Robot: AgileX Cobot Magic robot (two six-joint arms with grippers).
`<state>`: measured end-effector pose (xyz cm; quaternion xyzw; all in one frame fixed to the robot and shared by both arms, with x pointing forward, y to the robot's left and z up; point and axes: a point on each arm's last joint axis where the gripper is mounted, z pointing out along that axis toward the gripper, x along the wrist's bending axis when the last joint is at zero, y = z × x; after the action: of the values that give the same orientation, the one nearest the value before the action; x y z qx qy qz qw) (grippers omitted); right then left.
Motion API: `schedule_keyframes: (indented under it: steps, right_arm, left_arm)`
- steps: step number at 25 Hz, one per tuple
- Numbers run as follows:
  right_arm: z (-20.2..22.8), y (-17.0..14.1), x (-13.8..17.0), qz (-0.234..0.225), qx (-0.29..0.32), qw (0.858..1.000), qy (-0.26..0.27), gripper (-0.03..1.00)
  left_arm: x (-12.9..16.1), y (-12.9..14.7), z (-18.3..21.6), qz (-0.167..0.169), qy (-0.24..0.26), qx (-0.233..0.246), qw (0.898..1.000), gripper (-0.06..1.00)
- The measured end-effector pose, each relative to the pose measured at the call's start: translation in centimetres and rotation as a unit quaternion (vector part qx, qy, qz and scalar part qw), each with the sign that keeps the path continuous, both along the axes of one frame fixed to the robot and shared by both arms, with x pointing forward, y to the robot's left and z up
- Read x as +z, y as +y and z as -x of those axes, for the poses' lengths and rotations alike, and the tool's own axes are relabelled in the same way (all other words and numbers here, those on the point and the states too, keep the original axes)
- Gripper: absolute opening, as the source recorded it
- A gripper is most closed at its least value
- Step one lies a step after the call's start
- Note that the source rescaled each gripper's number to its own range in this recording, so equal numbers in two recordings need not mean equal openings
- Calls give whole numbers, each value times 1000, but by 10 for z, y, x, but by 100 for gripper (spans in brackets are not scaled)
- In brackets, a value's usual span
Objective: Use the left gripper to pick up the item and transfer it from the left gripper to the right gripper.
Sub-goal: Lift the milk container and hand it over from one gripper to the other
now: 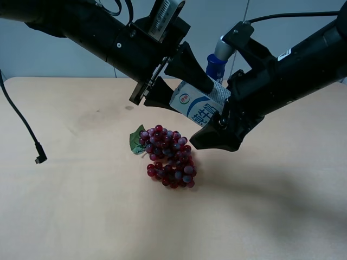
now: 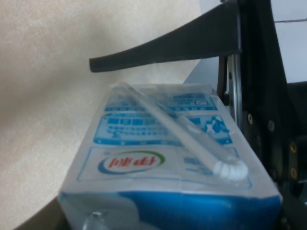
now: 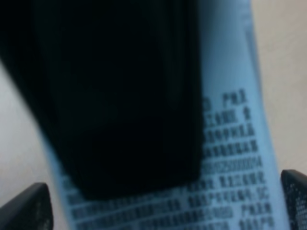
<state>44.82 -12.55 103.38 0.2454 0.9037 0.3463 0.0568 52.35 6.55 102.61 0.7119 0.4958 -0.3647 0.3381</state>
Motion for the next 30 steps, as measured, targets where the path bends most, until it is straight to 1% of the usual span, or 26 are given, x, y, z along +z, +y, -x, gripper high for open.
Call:
schedule_keyframes:
  steps: [9,10,11,13,16,17,18,19,30]
  right_arm:
    - [0,2,1,-12,-2,1000,2,100]
    - [0,2,1,-12,-3,1000,1,99]
    - [0,2,2,-13,-3,1000,0,95]
    - [-1,2,2,-14,-4,1000,-3,81]
    - [-2,2,2,-16,-9,1000,-8,53]
    - [-3,2,2,-15,-9,1000,-11,38]
    - [-3,1,2,-13,-6,1000,-14,15]
    - [-2,1,2,-12,-4,1000,-15,12]
    - [-3,1,2,-11,-1,1000,-17,12]
  left_arm:
    - [0,0,0,0,0,0,1000,1]
    - [0,0,0,0,0,0,1000,1]
    - [0,0,0,0,0,0,1000,1]
    - [0,0,0,0,0,0,1000,1]
    - [0,0,0,0,1,-1,1000,1]
    - [0,0,1,0,2,-4,1000,1]
    - [0,0,1,0,4,-5,1000,1]
    - [0,0,1,0,3,-2,1000,2]
    - [0,0,0,1,4,0,1000,2]
